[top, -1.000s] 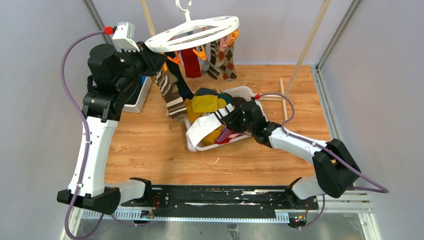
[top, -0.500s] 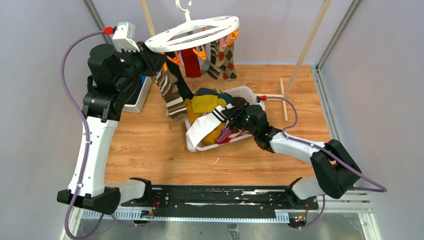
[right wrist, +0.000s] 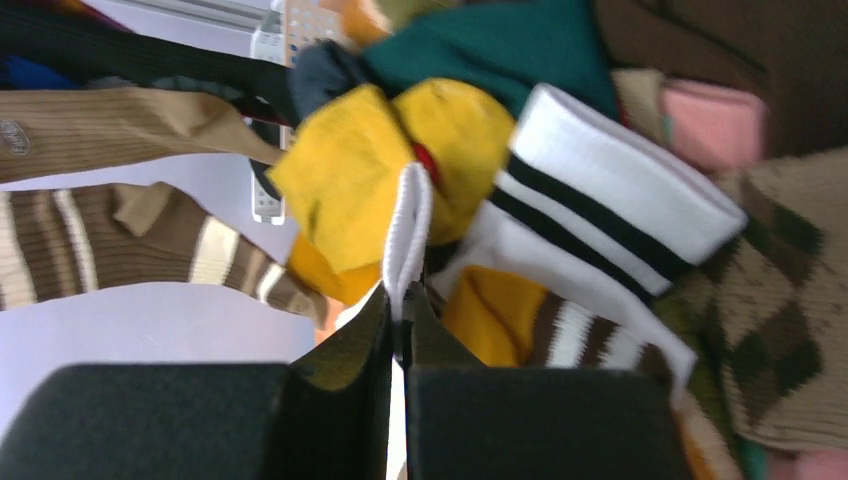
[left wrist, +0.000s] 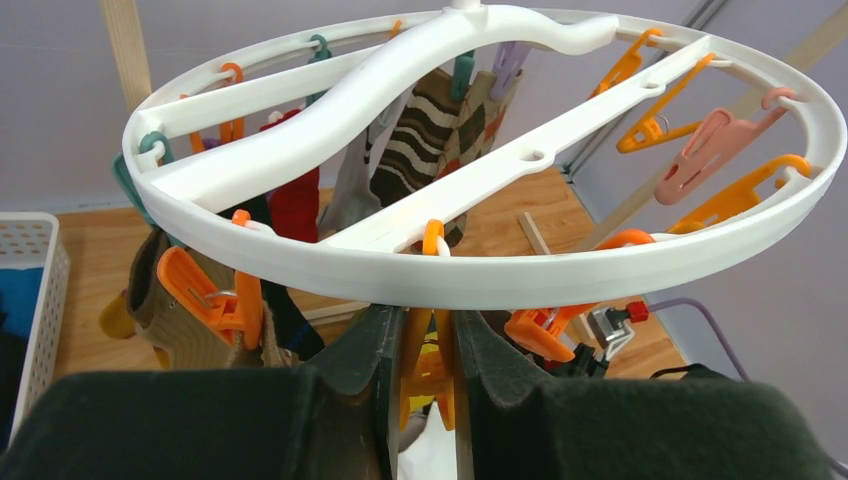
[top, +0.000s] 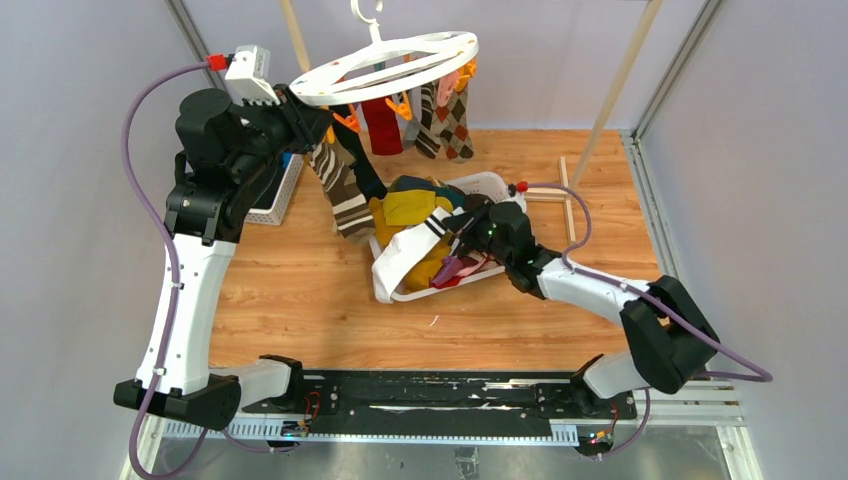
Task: Clip the socks to the hanger
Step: Pick up the sock from the bin, then clamp the sock onto the hanger.
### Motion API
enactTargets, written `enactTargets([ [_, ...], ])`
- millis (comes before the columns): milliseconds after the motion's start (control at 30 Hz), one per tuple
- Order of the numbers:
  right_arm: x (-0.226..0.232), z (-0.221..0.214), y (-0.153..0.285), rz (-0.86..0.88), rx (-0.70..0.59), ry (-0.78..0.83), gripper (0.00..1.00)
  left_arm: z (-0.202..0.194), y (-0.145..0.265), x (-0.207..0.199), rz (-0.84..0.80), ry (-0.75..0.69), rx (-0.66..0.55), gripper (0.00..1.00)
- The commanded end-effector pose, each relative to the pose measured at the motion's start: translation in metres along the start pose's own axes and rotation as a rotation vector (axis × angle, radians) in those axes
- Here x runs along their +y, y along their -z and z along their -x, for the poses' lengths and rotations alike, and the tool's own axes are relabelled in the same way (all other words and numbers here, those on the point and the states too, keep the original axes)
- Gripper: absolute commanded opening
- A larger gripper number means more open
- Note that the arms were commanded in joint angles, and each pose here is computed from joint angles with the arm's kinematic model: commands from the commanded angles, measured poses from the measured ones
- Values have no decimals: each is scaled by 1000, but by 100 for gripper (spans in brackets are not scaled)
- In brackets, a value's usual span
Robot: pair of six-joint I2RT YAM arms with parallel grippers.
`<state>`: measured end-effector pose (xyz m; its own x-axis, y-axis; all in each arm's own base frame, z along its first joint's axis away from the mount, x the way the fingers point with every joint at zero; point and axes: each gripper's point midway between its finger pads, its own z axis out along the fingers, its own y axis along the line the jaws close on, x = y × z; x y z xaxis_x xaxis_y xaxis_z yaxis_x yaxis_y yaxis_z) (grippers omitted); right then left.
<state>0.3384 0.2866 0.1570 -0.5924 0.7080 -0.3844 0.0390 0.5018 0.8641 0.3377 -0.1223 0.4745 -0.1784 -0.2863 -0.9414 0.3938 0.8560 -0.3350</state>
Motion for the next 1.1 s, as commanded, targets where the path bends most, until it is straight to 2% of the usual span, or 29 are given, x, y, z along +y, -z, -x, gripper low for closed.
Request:
enactTargets([
  [0, 47, 21, 15, 55, -59, 216, 0, -9, 7, 6, 24, 0, 27, 5],
  [200, 127, 14, 45, 195, -150, 559, 0, -6, 6, 6, 23, 3, 22, 5],
  [400, 177, -4, 54, 262, -205, 782, 0, -8, 7, 6, 28, 18, 29, 4],
  [667, 233, -17, 52, 292, -314, 878, 0, -14, 4, 13, 59, 43, 32, 3],
  [800, 254, -20, 50, 309, -385, 874, 0, -16, 2, 16, 74, 51, 37, 2],
  [1067, 287, -34, 41, 359, -397, 864, 0, -20, 2, 19, 88, 66, 42, 2],
])
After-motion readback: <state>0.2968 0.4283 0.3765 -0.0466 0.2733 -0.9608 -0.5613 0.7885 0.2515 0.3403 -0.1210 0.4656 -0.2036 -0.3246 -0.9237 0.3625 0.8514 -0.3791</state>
